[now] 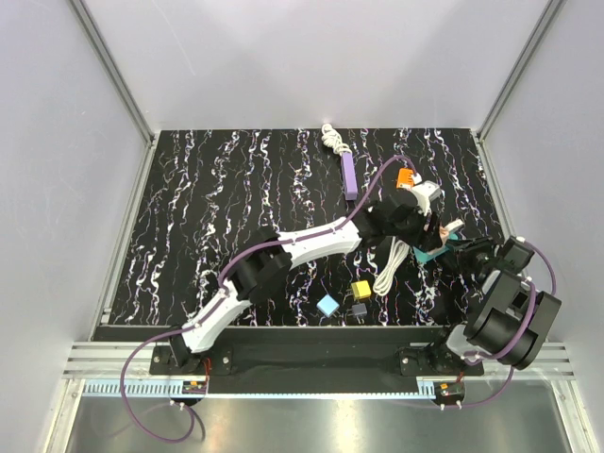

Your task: Pull the plug off the socket

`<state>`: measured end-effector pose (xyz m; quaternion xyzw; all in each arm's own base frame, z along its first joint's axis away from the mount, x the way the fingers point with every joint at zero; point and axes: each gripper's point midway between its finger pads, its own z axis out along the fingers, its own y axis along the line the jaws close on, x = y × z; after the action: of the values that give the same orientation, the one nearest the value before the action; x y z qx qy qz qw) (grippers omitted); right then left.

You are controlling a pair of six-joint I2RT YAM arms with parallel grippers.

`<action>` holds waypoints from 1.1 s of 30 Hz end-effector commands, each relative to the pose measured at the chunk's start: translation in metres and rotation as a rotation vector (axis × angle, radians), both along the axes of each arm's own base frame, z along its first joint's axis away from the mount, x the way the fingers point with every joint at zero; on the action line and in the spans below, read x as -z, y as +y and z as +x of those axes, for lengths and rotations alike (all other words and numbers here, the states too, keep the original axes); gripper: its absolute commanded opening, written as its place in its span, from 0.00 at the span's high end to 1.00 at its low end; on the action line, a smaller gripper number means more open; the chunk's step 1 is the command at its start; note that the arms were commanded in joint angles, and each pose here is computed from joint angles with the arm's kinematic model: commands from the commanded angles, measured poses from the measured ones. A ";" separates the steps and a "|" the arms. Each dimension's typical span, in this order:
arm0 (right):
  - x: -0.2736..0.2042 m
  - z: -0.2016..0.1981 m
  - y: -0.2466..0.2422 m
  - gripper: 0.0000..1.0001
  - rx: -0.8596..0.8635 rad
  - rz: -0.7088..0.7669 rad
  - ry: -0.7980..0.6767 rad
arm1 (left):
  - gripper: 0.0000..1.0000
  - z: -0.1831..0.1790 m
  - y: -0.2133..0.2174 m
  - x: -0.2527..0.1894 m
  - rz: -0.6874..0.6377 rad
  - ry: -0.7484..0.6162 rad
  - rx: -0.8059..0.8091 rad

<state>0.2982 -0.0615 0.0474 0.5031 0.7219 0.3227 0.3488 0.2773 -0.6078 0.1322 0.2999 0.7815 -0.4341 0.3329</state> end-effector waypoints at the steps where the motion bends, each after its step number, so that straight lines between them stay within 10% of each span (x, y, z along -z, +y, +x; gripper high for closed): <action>1: 0.016 -0.007 -0.011 1.00 0.020 -0.133 0.082 | 1.00 -0.014 -0.033 -0.112 -0.265 -0.091 0.072; 16: 0.002 0.001 -0.003 1.00 -0.042 -0.267 0.056 | 1.00 0.011 -0.039 -0.159 -0.456 -0.130 0.103; 27: -0.003 0.006 0.004 1.00 -0.068 -0.321 0.040 | 1.00 0.061 -0.022 -0.179 -0.587 0.151 -0.047; 33: -0.003 0.007 0.007 1.00 -0.082 -0.326 0.042 | 1.00 0.030 -0.026 -0.200 -0.578 -0.115 0.128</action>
<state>0.3255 -0.0859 0.0775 0.4559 0.7392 0.1940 0.4562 0.3226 -0.6243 0.1511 0.1981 0.7852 -0.5180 0.2752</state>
